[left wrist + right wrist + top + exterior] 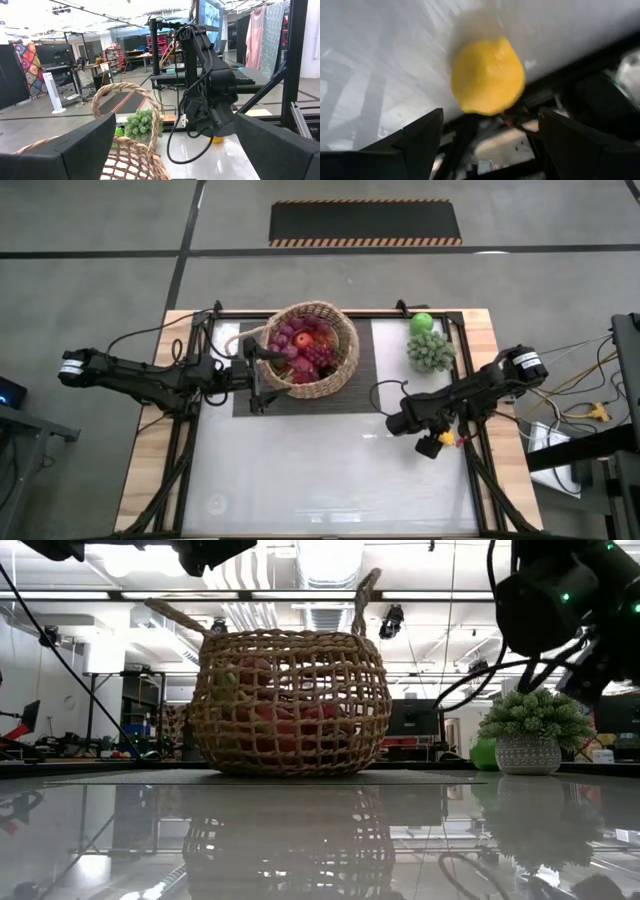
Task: Build produce basket
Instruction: Put the lemon into the basket
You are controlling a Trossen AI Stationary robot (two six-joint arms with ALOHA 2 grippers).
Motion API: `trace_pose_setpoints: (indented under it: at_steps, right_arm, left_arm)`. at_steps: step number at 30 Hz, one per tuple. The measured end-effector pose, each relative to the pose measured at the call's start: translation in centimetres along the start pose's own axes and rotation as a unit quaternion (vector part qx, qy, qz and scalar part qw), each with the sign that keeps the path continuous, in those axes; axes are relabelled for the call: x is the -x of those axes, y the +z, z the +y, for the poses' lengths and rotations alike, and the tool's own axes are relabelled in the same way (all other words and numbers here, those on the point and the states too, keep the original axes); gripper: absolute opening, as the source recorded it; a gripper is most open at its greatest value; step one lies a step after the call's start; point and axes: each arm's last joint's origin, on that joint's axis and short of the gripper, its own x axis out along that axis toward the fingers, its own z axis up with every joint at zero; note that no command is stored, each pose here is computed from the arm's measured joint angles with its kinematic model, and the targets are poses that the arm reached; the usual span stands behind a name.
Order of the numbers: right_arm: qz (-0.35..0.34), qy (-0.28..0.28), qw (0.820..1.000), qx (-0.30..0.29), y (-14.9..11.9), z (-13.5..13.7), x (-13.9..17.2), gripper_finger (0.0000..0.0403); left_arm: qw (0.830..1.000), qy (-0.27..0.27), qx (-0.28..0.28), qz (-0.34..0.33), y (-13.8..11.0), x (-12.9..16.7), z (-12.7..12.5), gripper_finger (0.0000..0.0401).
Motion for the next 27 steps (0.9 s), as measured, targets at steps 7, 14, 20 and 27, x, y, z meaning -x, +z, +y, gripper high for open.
trace_pose_setpoints:
  at_steps: [7, 14, 20, 27]
  right_arm:
    - [-0.033, 0.025, 0.999, 0.012, 1.1, 0.1, -1.8, 0.0302]
    - [-0.033, 0.023, 0.999, 0.004, 1.2, -0.1, -2.5, 0.0238]
    - [-0.030, 0.025, 0.999, -0.011, 1.1, -0.1, -2.5, 0.0154]
    - [-0.045, 0.040, 0.998, 0.001, 1.2, 0.5, -1.4, 0.0136]
  left_arm:
    - [1.000, 0.000, 0.000, 0.000, 0.0, 0.0, 0.0, 0.0388]
    - [1.000, 0.000, 0.000, 0.000, 0.0, 0.0, 0.0, 0.0388]
    - [1.000, 0.000, 0.000, 0.000, 0.0, 0.0, 0.0, 0.0388]
    - [1.000, 0.000, 0.000, 0.000, 0.0, 0.0, 0.0, 0.0388]
